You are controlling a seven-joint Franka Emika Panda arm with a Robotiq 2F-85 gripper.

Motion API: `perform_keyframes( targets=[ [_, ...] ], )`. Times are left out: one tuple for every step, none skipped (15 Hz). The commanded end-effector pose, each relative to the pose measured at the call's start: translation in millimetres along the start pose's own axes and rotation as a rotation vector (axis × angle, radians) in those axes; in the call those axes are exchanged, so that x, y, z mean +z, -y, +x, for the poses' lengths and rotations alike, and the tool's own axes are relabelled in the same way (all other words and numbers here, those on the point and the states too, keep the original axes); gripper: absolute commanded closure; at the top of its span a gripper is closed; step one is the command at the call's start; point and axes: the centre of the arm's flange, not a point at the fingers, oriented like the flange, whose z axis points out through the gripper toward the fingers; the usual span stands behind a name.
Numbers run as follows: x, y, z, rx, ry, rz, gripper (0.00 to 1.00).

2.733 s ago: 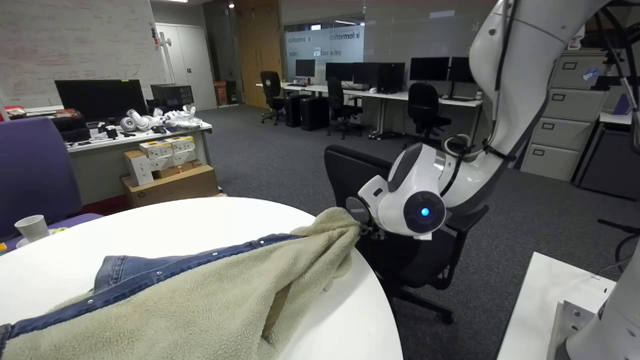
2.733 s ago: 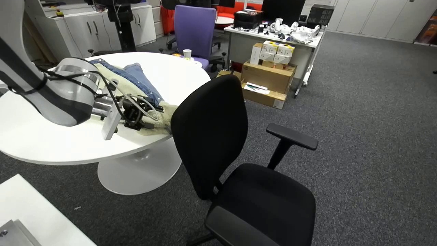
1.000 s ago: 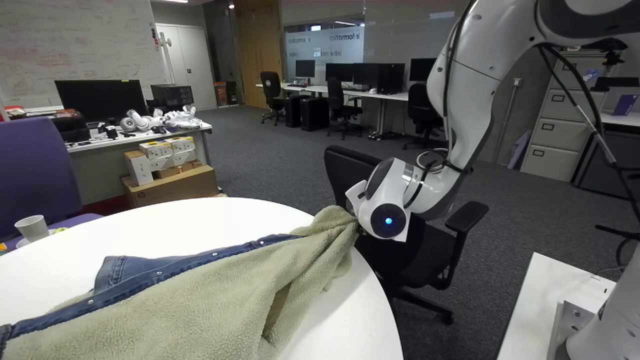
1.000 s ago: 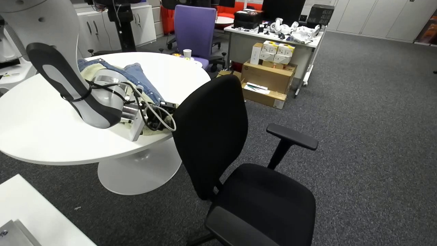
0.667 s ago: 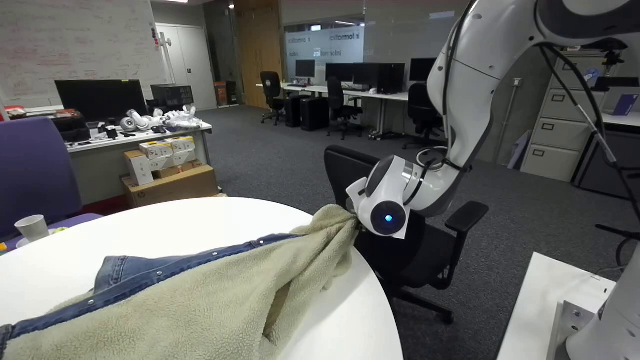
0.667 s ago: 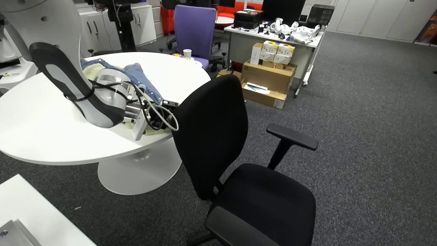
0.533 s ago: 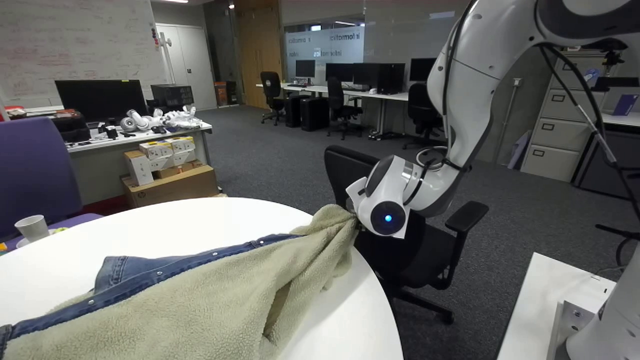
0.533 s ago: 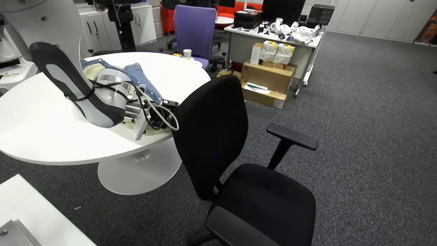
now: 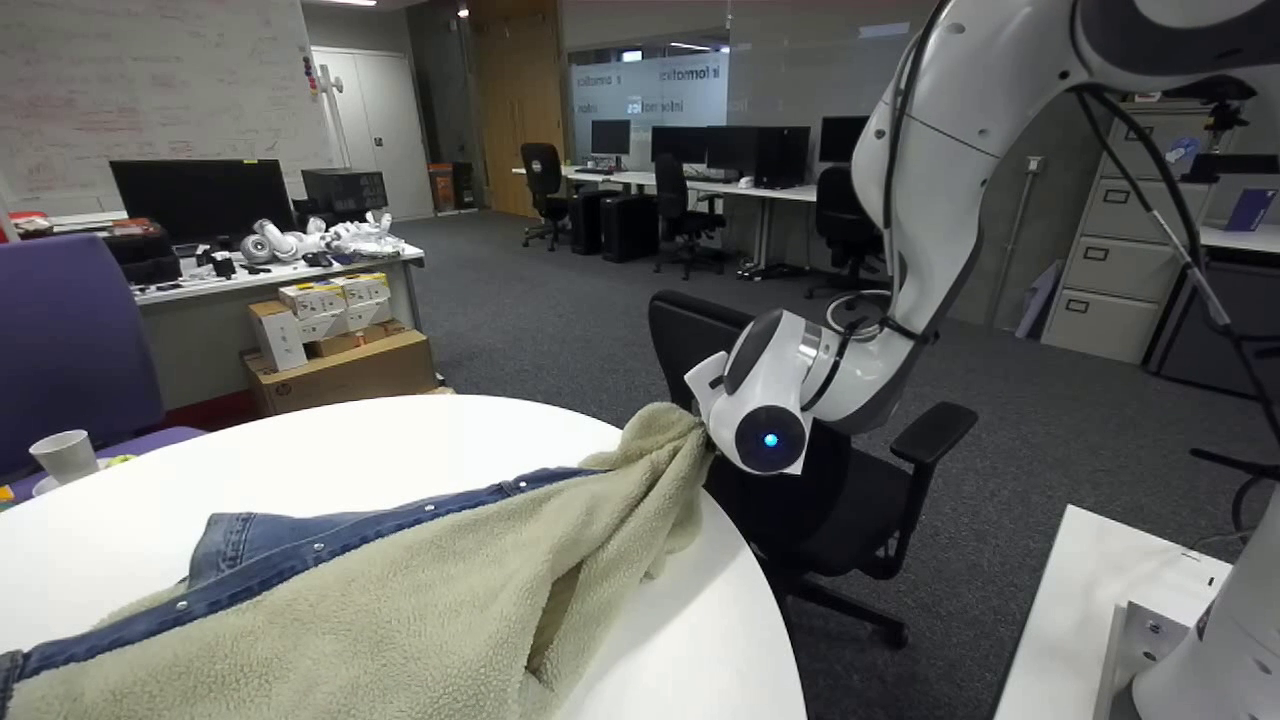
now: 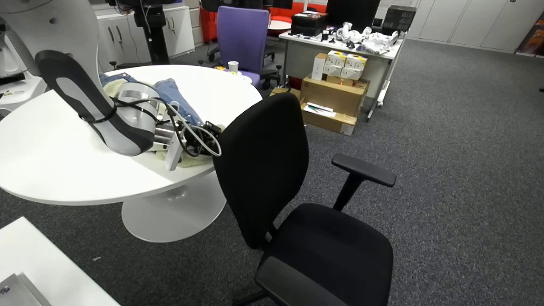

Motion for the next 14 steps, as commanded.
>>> perform_keyframes(
  targets=[
    [-7.3, -17.9, 10.7, 0.019, -0.040, -0.069, 0.89],
    [-9.8, -18.8, 13.6, 0.021, -0.044, -0.074, 0.96],
    [-14.0, -19.3, 16.2, 0.020, -0.043, -0.068, 0.99],
    [-18.0, -19.6, 18.1, 0.019, -0.038, -0.056, 1.00],
    [-23.6, -20.4, 20.3, 0.018, -0.029, -0.031, 1.00],
    [-28.1, -21.7, 22.5, 0.020, -0.019, -0.010, 1.00],
    [-32.1, -23.3, 25.1, 0.017, -0.008, 0.006, 0.99],
    [-36.7, -26.4, 29.1, 0.028, 0.005, 0.012, 0.99],
    [-41.2, -31.1, 33.6, 0.045, 0.006, 0.023, 0.99],
    [-45.9, -38.1, 40.0, 0.077, 0.013, 0.023, 0.99],
    [-50.4, -46.3, 45.9, 0.107, 0.022, 0.035, 0.99],
    [-55.7, -56.8, 52.0, 0.145, 0.035, 0.046, 0.99],
    [-62.1, -69.7, 58.0, 0.185, 0.048, 0.068, 0.99],
    [-67.5, -80.5, 62.8, 0.223, 0.060, 0.088, 0.99]
  ],
)
